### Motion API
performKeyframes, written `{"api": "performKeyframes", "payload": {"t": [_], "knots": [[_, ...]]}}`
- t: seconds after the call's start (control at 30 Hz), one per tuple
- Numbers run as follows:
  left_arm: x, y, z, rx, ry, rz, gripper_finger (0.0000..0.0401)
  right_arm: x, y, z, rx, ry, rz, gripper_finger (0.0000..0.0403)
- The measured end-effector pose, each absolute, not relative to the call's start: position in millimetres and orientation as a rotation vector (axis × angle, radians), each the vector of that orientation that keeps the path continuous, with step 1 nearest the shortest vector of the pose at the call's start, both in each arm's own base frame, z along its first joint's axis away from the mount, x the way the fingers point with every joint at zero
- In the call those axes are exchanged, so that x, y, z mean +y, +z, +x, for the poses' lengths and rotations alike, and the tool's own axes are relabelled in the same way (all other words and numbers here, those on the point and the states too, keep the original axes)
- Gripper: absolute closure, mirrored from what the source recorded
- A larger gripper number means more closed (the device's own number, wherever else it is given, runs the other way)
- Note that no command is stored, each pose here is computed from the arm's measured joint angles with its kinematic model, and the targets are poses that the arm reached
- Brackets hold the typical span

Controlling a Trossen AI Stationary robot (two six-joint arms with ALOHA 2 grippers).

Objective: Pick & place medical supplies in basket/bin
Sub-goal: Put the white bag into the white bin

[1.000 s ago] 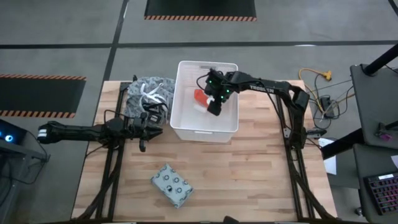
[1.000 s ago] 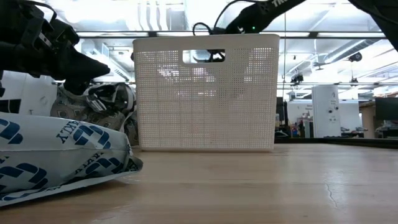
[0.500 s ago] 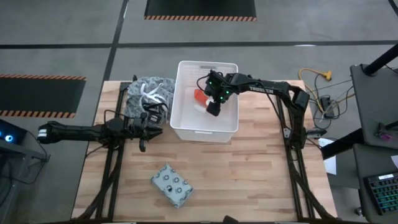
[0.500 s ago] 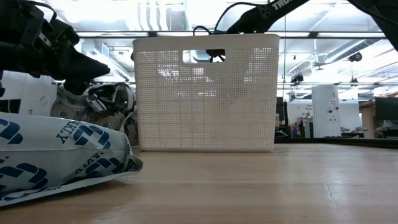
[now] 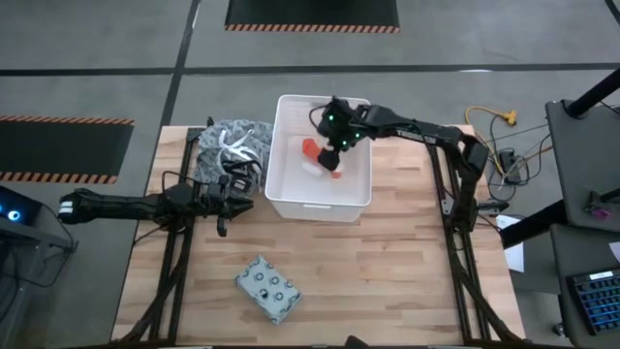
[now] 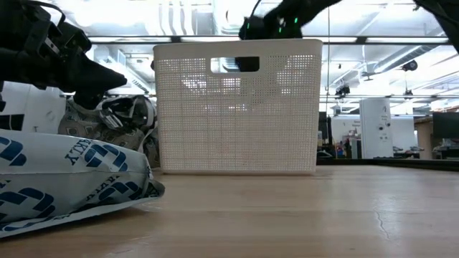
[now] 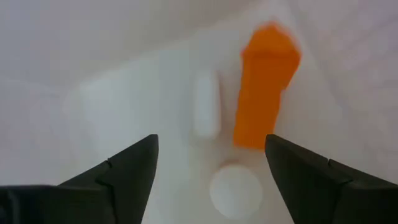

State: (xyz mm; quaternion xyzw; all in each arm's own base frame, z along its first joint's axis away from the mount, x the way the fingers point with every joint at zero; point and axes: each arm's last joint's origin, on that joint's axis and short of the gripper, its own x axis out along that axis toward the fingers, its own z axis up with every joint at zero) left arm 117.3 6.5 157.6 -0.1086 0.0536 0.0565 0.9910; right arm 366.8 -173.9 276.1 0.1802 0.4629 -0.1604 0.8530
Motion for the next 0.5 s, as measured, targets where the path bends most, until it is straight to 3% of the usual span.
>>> {"api": "performKeyframes", "payload": {"t": [0.3, 0.5], "knots": [[6.5, 157.6, 117.3, 0.108, 0.113, -0.218, 0.0363, -126.5, 381.0, 368.9, 0.678, -0.223, 0.225, 0.0148], [6.5, 157.6, 117.3, 0.107, 0.113, -0.218, 0.0363, -68.4, 409.1, 379.5, 0.605, -0.053, 0.095, 0.0154]]}}
